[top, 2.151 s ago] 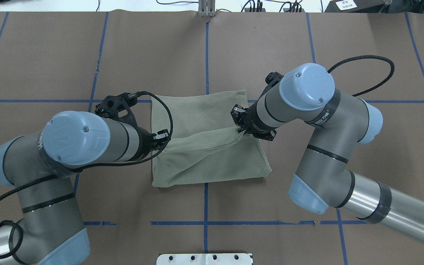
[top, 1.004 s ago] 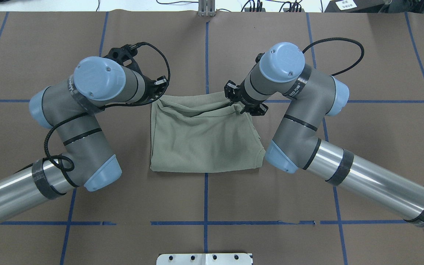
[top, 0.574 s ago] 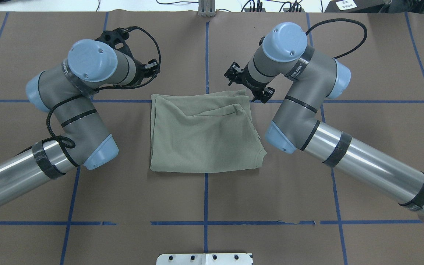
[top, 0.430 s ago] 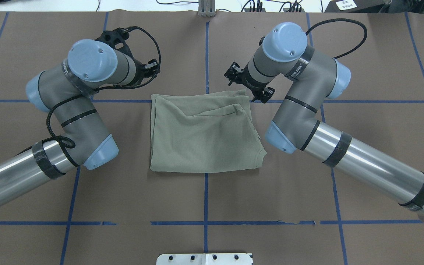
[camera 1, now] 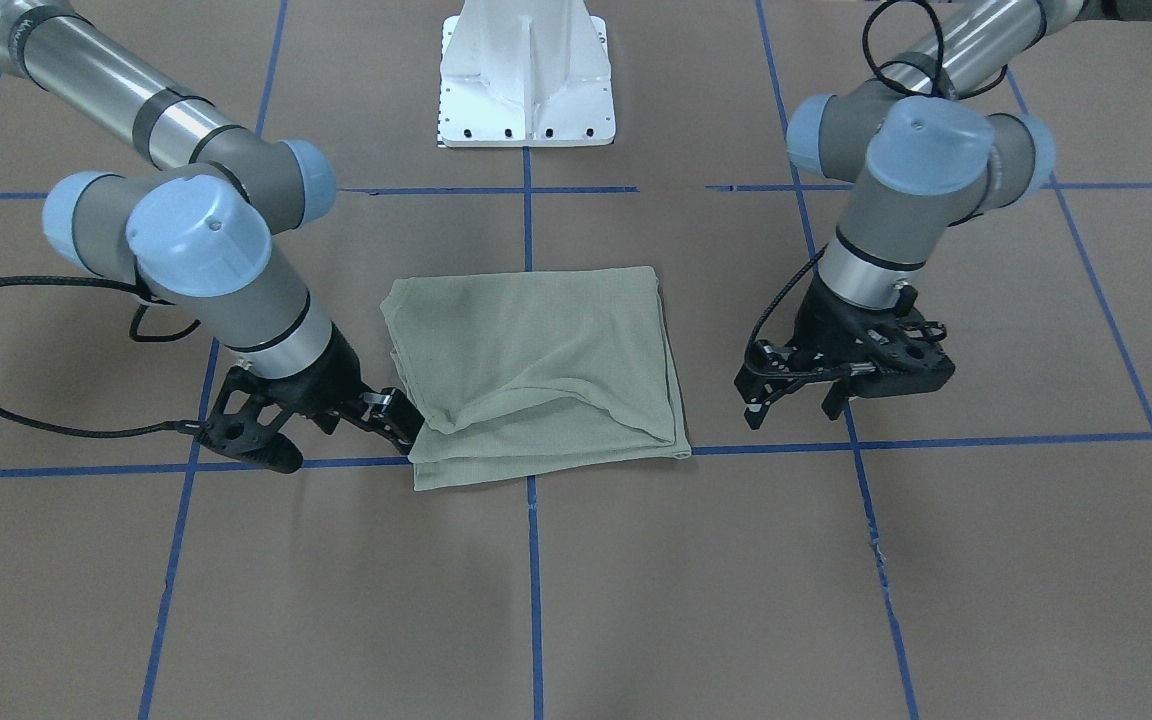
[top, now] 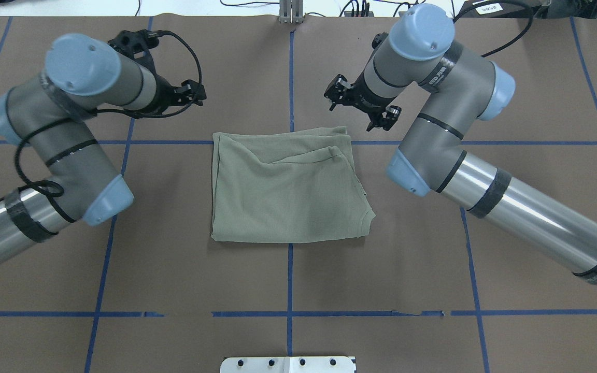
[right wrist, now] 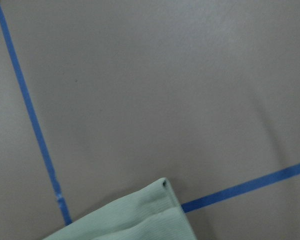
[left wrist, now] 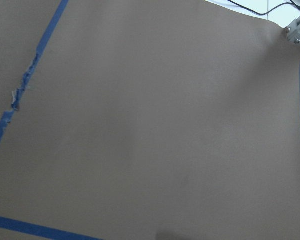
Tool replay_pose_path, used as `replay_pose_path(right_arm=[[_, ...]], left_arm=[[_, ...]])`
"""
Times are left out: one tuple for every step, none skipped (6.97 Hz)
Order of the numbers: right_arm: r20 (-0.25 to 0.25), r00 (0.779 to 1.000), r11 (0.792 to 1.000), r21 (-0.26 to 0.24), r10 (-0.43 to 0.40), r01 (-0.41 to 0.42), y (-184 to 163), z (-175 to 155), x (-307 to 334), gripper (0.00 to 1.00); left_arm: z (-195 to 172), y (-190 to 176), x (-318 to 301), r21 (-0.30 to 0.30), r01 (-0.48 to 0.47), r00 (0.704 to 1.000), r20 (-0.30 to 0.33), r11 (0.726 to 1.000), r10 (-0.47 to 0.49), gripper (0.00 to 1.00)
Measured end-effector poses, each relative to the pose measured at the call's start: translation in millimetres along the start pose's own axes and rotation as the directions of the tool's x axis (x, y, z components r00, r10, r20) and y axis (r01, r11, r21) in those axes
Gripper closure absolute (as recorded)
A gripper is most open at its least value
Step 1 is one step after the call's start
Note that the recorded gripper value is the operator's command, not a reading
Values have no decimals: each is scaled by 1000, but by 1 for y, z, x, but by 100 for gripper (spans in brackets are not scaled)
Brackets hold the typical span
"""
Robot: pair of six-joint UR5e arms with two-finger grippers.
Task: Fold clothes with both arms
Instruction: 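Open both grippers and raise both arms away from the folded shirt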
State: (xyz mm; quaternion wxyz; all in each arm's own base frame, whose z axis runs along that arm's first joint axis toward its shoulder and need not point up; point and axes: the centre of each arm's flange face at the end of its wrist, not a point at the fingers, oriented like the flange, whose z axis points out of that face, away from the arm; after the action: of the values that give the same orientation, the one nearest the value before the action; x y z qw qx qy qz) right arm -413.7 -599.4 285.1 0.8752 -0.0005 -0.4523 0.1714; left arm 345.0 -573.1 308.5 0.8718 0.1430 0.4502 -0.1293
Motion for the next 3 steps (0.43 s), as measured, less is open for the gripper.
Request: replay_pose_path(right_arm=[[-40, 995, 996, 2, -87, 87, -31, -22, 43, 0], [-80, 984, 987, -2, -161, 161, -63, -45, 96, 0], [-109, 968, 974, -12, -225, 225, -98, -69, 159, 0]], left_arm=[[-20, -21, -36, -2, -71, 997, 22, 997, 71, 0], [-42, -42, -74, 1, -142, 988, 57, 990, 142, 0], [-67, -66, -115, -8, -211, 973, 94, 977, 211, 0]])
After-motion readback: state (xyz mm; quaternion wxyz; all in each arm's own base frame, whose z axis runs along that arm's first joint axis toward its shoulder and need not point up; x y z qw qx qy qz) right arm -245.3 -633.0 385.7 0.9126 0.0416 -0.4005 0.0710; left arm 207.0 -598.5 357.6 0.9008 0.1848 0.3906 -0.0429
